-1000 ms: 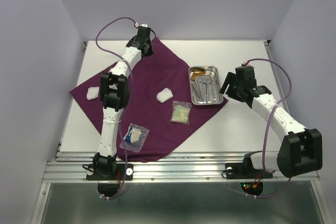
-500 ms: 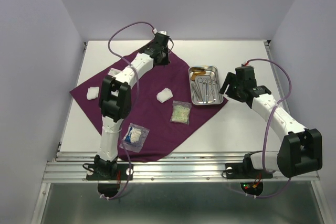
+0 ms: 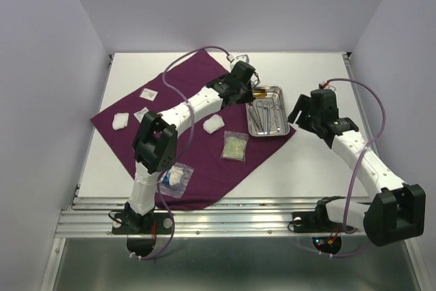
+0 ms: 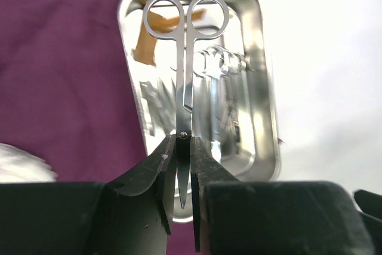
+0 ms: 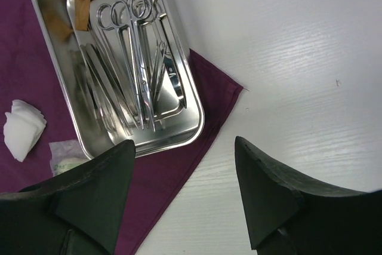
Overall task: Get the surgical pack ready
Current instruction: Place the medical item in the container.
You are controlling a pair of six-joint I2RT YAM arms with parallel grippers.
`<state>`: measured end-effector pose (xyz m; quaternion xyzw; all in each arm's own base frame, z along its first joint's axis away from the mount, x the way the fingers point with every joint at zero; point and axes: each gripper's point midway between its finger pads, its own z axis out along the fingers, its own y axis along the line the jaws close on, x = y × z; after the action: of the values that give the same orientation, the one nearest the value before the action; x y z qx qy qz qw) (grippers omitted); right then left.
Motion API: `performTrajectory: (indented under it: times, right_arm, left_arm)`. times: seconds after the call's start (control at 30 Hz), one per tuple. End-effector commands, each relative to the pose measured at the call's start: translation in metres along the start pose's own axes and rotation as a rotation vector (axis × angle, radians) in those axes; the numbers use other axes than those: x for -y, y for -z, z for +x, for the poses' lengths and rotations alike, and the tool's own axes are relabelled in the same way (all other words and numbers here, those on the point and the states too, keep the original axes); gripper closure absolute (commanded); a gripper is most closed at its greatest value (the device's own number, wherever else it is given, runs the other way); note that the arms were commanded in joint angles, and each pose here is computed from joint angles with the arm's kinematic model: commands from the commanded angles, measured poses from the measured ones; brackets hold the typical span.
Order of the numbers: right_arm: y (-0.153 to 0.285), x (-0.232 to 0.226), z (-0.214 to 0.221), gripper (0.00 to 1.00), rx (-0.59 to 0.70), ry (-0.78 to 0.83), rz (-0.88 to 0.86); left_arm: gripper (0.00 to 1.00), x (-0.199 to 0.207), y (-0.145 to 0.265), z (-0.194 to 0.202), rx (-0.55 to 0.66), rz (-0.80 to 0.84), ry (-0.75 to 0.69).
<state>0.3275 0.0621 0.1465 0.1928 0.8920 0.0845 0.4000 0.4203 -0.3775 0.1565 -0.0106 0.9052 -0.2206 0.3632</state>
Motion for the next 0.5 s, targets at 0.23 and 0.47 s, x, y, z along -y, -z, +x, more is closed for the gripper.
performTrajectory:
  times: [0.23, 0.47]
  right_arm:
    - [0.009, 0.004, -0.016, 0.27, 0.082, -0.024, 0.015]
    - [0.009, 0.007, -0.019, 0.27, 0.092, -0.020, 0.032]
  left_arm:
    - [1.00, 0.085, -0.008, 0.020, 0.033, 0.172, 0.190]
    - [1.00, 0.084, -0.028, 0.055, -0.030, 0.153, 0.248]
